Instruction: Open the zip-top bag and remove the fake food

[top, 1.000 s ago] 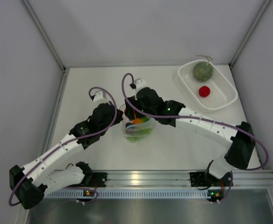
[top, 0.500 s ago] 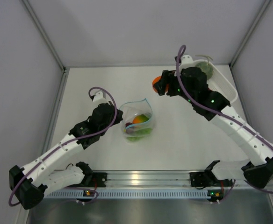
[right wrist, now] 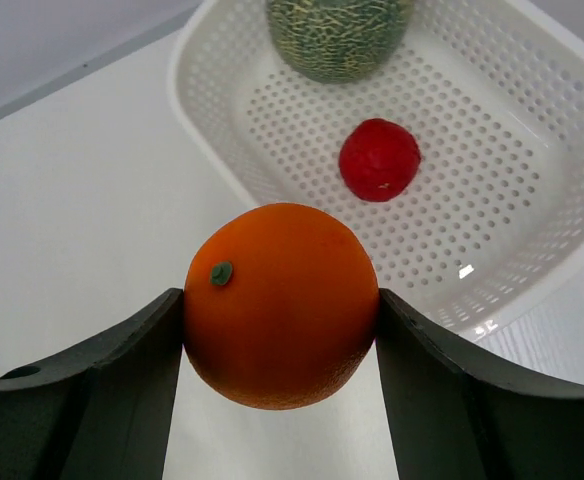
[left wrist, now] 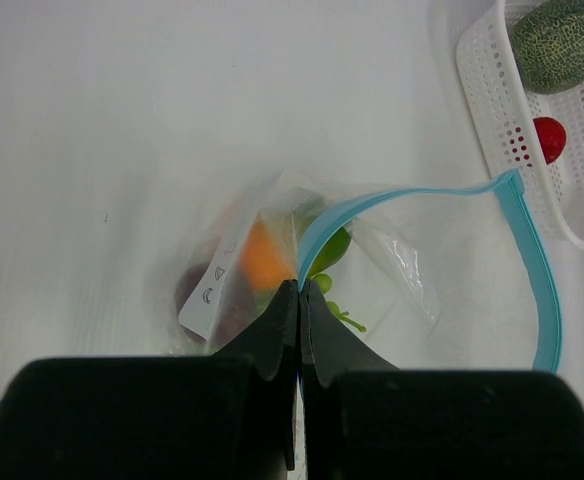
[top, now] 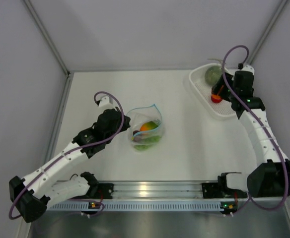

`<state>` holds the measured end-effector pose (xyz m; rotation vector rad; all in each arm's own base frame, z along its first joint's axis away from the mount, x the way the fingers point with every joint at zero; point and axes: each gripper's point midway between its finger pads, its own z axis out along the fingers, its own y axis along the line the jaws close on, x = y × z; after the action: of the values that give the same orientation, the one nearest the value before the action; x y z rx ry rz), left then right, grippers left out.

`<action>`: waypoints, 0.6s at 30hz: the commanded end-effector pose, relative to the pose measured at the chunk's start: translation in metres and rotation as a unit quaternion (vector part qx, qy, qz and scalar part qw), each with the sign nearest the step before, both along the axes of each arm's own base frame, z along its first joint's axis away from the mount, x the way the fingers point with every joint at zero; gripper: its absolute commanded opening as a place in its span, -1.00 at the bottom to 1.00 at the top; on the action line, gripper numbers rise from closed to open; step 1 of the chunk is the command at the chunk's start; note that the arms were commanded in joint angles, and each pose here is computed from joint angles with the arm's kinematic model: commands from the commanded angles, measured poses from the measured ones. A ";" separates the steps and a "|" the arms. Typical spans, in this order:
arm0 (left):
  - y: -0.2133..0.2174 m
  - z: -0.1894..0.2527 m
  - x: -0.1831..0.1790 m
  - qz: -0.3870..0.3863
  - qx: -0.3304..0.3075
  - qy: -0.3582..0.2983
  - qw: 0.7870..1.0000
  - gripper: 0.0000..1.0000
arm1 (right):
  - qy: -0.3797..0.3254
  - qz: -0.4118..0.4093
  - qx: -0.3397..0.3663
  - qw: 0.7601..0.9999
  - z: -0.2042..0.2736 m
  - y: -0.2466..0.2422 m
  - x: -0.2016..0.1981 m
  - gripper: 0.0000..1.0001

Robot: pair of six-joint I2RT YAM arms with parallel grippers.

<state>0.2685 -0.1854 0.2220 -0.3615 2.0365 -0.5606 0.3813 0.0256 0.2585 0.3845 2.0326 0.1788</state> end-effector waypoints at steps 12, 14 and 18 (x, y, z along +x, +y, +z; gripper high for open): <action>0.002 0.021 0.000 -0.005 -0.004 -0.023 1.000 -1.00 | 0.064 -0.151 0.021 0.986 -0.079 -0.110 0.066 0.06; 0.001 0.021 -0.001 -0.010 -0.005 -0.021 1.000 -1.00 | 0.085 -0.160 0.018 0.983 -0.097 -0.117 0.072 0.06; -0.003 0.023 -0.002 -0.018 -0.010 -0.019 1.000 -1.00 | 0.118 -0.171 0.009 0.978 -0.118 -0.128 0.080 0.27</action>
<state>0.2668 -0.1862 0.2246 -0.3404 2.0445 -0.5615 0.4394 -0.0804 0.1192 0.7670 2.2498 -0.0198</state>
